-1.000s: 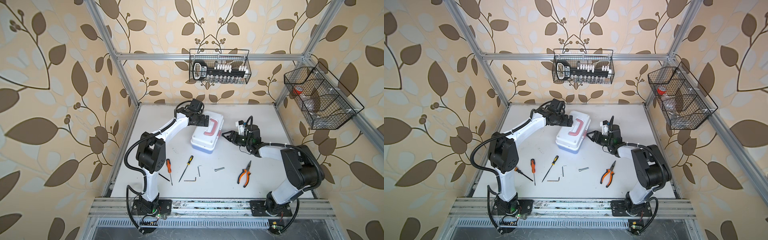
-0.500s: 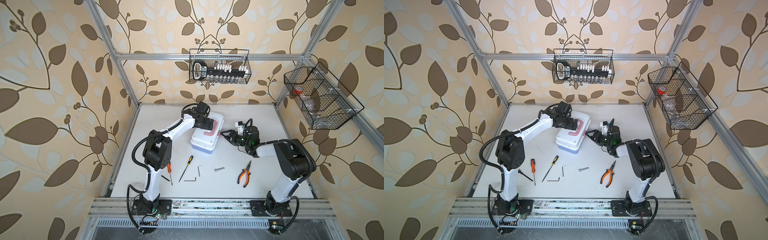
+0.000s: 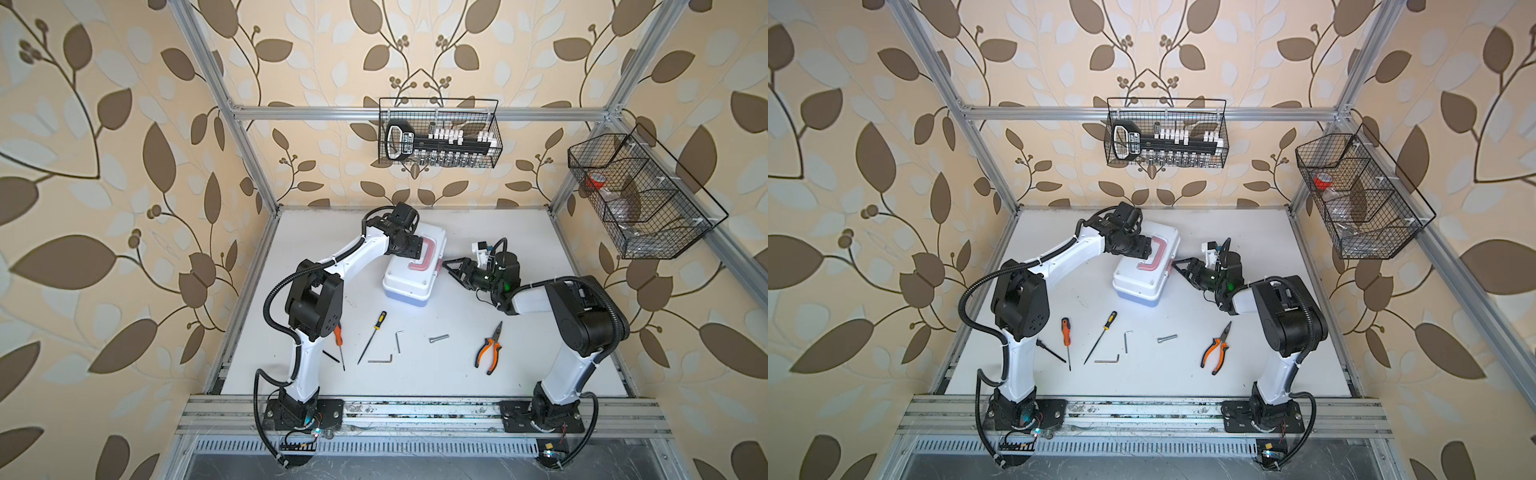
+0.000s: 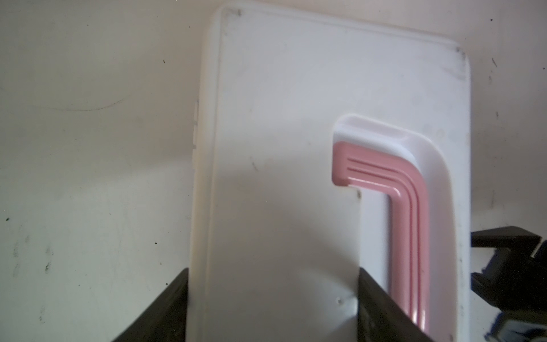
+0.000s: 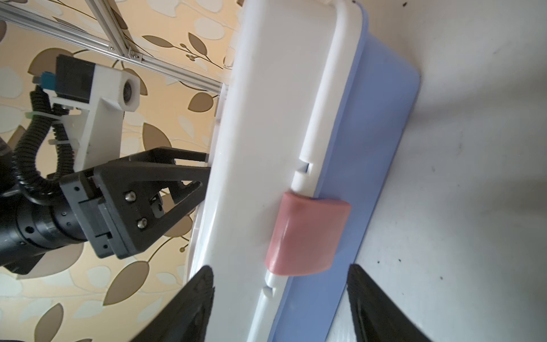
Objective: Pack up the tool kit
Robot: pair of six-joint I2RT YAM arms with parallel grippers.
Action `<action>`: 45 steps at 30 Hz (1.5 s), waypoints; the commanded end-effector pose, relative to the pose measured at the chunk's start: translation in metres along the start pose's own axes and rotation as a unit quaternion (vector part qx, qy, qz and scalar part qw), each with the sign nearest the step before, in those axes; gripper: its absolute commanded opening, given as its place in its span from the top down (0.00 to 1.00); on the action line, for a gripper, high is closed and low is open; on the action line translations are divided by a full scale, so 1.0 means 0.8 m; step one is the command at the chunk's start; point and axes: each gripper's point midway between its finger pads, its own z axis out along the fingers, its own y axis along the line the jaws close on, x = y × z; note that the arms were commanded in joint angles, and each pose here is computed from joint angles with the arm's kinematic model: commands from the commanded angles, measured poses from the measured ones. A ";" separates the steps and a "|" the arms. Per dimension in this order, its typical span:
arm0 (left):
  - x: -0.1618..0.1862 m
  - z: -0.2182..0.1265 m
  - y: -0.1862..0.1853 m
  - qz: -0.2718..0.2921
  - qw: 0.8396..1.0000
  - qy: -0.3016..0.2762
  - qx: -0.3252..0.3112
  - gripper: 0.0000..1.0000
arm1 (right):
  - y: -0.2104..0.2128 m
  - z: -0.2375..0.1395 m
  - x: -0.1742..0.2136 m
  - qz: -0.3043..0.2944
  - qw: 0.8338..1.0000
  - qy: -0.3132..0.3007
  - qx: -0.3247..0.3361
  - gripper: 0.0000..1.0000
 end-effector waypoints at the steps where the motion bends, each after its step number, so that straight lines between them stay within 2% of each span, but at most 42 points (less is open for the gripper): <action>1: -0.001 -0.019 -0.011 -0.020 1.000 -0.003 0.023 0.43 | 0.003 -0.008 0.003 0.001 1.000 0.002 -0.006 0.28; 11: -0.010 -0.036 0.010 -0.102 0.990 -0.023 0.096 0.47 | 0.010 -0.020 0.002 -0.024 1.000 0.005 0.013 0.28; 16: -0.010 -0.038 0.027 -0.128 0.986 -0.031 0.103 0.47 | 0.013 -0.025 0.002 -0.033 0.999 0.007 0.020 0.28; 28: -0.007 -0.040 0.029 -0.132 0.985 -0.034 0.107 0.49 | 0.012 -0.022 -0.005 -0.041 0.998 0.012 0.042 0.28; 36: -0.006 -0.040 0.030 -0.133 0.984 -0.039 0.109 0.49 | 0.019 -0.003 -0.003 -0.065 0.995 0.032 0.063 0.28; 45: -0.005 -0.041 0.028 -0.133 0.984 -0.040 0.114 0.51 | 0.022 0.023 -0.012 -0.055 0.996 0.038 0.065 0.27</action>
